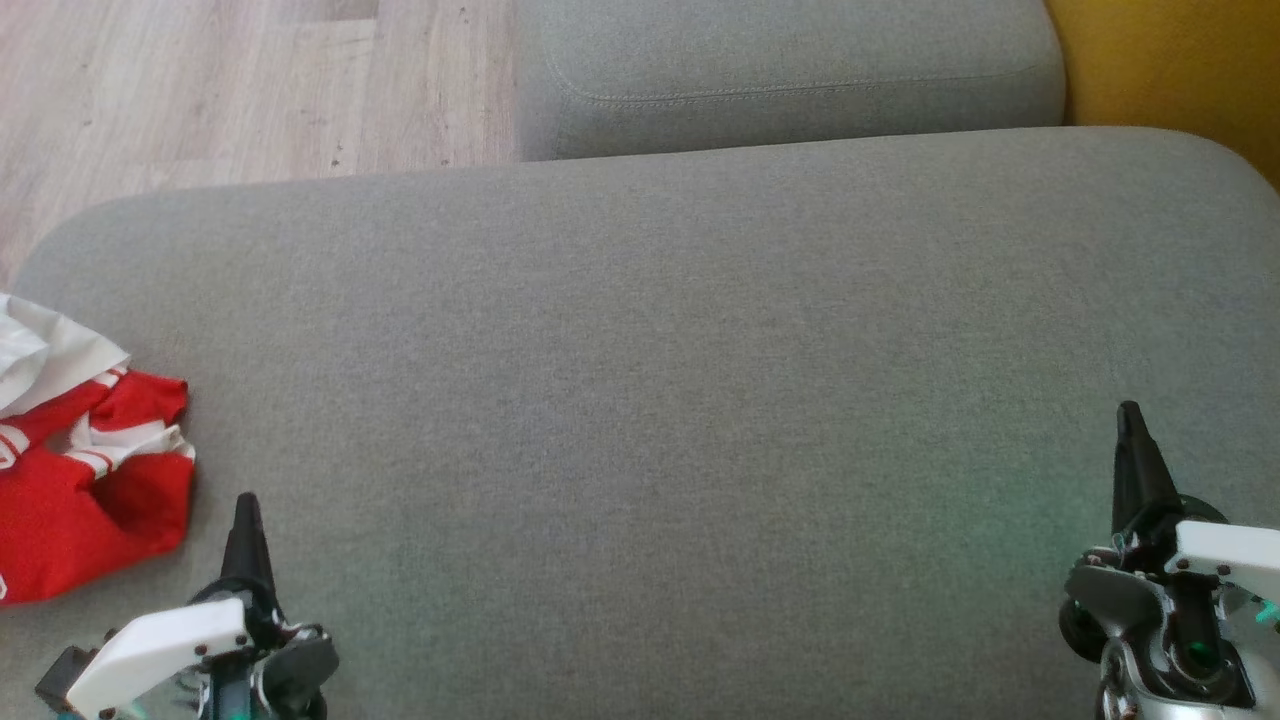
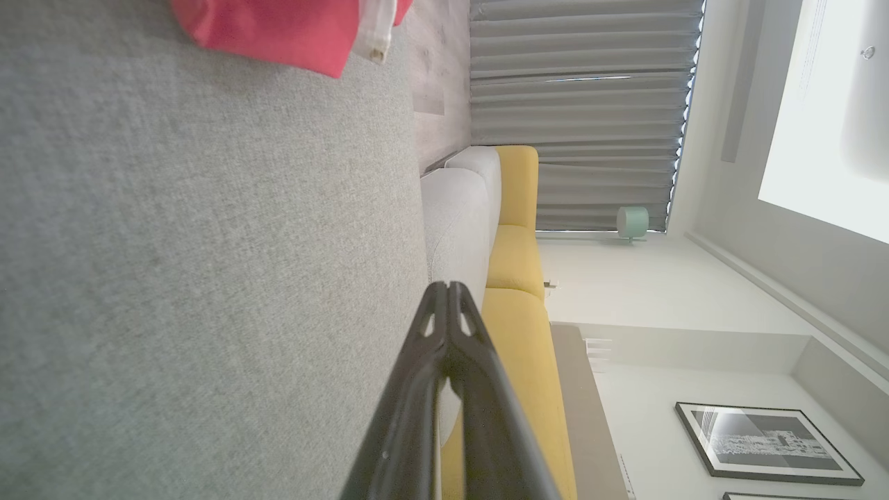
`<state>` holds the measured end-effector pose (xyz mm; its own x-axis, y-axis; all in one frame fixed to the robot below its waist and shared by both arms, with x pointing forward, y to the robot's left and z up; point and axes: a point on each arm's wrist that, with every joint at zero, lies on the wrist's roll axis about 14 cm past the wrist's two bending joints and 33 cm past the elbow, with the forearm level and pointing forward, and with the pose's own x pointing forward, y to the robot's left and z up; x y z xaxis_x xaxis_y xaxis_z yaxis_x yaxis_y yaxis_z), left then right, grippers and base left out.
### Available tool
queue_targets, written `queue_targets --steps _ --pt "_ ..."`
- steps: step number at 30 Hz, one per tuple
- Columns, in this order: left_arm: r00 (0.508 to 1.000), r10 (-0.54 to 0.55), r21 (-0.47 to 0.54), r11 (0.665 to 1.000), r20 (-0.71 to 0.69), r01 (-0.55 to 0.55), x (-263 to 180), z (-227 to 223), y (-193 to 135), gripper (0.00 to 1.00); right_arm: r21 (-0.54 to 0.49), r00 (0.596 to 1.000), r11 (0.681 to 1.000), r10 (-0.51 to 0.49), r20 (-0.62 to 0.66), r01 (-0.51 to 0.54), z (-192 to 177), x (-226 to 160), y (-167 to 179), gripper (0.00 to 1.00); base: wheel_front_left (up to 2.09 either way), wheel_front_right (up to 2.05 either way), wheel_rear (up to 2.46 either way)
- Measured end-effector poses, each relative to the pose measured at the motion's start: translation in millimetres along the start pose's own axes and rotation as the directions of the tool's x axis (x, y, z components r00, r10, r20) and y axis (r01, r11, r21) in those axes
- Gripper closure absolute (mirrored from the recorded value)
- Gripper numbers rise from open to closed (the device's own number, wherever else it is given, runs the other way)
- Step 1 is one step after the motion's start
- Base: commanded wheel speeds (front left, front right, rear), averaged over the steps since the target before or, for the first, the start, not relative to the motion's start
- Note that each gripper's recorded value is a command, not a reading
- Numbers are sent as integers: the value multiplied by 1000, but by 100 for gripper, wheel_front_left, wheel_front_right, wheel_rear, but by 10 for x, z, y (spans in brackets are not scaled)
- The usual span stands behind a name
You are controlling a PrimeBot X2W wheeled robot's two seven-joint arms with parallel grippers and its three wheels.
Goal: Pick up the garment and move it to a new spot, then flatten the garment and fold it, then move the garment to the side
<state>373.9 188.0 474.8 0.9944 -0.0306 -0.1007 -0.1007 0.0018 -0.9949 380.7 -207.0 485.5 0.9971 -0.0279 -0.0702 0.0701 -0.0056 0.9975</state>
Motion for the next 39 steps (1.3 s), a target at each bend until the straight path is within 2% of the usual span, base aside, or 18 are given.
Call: queue_targets --steps 30,31,36,39 --pt "1000 0 0 1000 0 0 0 0 0 100 0 1000 1000 0 0 0 0 0 0 100 0 0 0" --pt "1000 0 0 1000 0 0 0 0 0 0 0 1000 1000 0 0 0 -1 0 -1 0 0 0 0" --pt "994 112 -11 994 -4 -112 -147 -29 376 0 12 994 994 -112 3 112 -5 -133 -372 0 0 0 0" --pt "990 139 -13 990 3 -139 -208 -21 468 0 13 990 990 -140 5 140 0 -199 -470 0 0 0 0"
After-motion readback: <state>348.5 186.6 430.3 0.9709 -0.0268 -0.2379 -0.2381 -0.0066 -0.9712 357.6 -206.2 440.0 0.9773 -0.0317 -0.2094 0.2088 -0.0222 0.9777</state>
